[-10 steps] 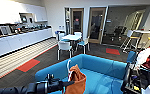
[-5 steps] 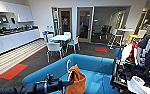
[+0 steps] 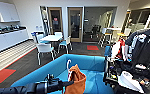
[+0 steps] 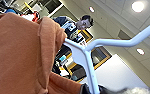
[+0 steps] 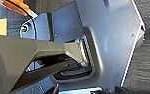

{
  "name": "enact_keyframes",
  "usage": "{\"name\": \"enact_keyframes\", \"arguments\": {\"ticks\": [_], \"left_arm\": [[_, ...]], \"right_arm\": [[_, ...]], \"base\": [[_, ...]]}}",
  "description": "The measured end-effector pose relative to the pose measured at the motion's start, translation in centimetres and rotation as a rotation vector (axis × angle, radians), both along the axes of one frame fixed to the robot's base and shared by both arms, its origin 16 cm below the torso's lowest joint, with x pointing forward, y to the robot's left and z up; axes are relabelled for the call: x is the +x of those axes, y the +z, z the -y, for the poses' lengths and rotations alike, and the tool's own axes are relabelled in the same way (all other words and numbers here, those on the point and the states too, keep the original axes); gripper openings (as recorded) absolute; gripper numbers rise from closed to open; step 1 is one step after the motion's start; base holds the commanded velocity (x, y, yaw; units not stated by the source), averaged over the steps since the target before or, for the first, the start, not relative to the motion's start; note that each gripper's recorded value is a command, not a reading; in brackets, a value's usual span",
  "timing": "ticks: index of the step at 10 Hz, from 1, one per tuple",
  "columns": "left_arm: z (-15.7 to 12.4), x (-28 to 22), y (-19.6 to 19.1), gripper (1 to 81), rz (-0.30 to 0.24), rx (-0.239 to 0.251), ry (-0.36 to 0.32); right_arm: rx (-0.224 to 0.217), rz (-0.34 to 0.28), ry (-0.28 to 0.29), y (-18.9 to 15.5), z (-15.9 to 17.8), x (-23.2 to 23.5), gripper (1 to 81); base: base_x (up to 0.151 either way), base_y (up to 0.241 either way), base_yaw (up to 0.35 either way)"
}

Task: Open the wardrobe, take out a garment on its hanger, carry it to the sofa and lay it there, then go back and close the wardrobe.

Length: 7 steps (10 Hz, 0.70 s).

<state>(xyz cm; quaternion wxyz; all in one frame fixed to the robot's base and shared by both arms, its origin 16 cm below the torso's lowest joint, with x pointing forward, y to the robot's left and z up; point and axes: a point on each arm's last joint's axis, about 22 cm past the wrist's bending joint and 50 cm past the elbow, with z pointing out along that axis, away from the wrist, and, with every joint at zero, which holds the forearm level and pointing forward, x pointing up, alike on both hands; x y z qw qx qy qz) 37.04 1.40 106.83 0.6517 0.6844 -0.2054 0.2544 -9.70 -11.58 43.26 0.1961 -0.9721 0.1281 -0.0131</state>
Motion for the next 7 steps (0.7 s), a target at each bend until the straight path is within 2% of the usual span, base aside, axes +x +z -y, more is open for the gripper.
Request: {"name": "enact_keyframes", "arguments": {"ticks": [4, 6, 7], "left_arm": [[-0.2, 0.03, -0.09, 1.0, -0.001, 0.001, 0.004], [-0.27, -0.37, -0.84, 1.0, -0.018, 0.009, 0.004], [-0.27, -0.36, -0.78, 1.0, -0.018, 0.007, 0.004]], "right_arm": [[0.0, 0.006, 0.0, -0.02, -0.03, 0.46, 81.1], [0.0, 0.006, 0.0, -0.02, -0.04, 0.42, 81.1], [0.001, 0.006, 0.0, -0.02, -0.07, 0.46, 81.1]], "base": [[0.0, 0.0, 0.0], [0.0, 0.0, 0.0], [0.072, 0.0, 0.0]]}}
